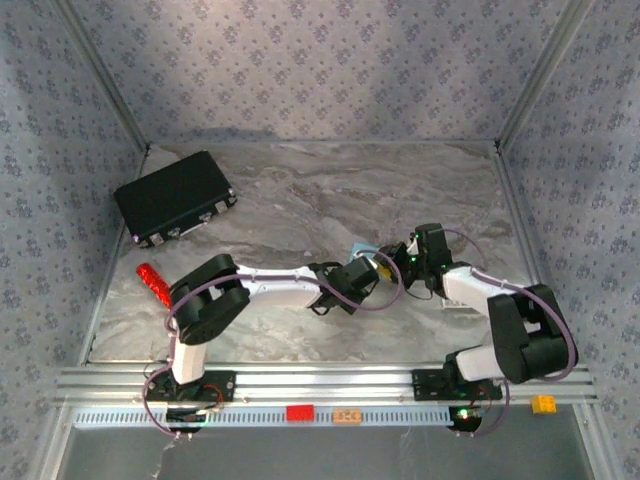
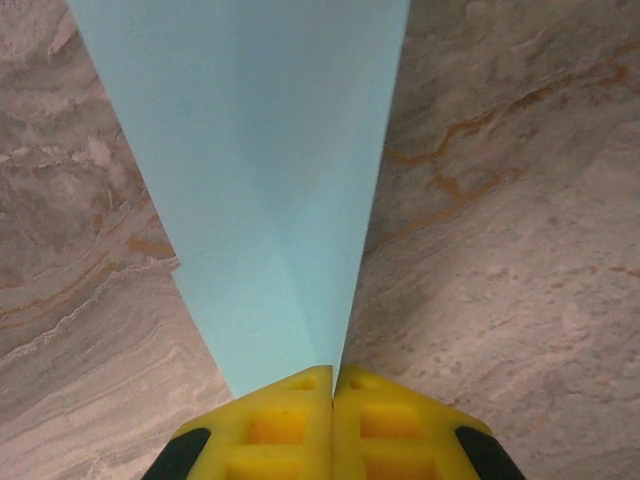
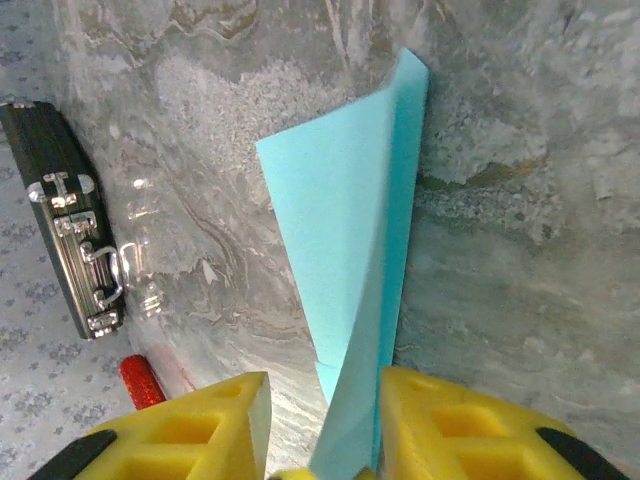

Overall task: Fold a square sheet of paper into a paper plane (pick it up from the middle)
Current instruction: Fold the wing for the fifth time at the center of the table.

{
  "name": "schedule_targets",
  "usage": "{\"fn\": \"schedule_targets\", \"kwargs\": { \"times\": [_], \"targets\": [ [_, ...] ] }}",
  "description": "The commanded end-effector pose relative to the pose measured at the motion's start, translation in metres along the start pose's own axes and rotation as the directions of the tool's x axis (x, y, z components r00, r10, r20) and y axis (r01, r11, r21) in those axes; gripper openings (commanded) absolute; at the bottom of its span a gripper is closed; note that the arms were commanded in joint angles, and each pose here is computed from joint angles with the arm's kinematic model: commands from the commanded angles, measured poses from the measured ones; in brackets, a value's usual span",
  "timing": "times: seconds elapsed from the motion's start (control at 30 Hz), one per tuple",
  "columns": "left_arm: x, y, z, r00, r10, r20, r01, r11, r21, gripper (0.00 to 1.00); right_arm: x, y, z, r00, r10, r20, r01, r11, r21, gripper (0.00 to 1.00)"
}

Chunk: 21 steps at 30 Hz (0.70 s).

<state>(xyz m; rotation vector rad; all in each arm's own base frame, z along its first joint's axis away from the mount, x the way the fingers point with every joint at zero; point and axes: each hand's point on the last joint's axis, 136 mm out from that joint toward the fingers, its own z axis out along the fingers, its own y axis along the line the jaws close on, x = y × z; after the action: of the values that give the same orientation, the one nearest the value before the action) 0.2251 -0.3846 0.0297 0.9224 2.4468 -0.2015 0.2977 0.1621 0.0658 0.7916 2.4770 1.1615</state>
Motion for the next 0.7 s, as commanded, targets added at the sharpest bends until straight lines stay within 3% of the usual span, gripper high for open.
{"fn": "schedule_targets", "kwargs": {
  "times": [0.0, 0.4, 0.67],
  "targets": [
    [0.003, -0.002, -0.001, 0.999, -0.040, -0.012, 0.041, 0.997, 0.059, 0.02, -0.002, -0.014, -0.012, 1.000, -0.016, 0.024, 0.015, 0.998, 0.068, 0.37],
    [0.005, 0.002, 0.003, 0.992, -0.125, -0.031, 0.129, 0.978, 0.163, 0.00, 0.002, -0.021, -0.016, 0.999, -0.025, 0.027, 0.023, 0.997, 0.069, 0.39],
    [-0.005, -0.002, -0.006, 0.970, -0.243, -0.034, 0.235, 0.878, 0.417, 0.00, 0.000, -0.012, -0.022, 0.988, -0.132, 0.082, 0.130, 0.991, 0.033, 0.31]
  ]
}}
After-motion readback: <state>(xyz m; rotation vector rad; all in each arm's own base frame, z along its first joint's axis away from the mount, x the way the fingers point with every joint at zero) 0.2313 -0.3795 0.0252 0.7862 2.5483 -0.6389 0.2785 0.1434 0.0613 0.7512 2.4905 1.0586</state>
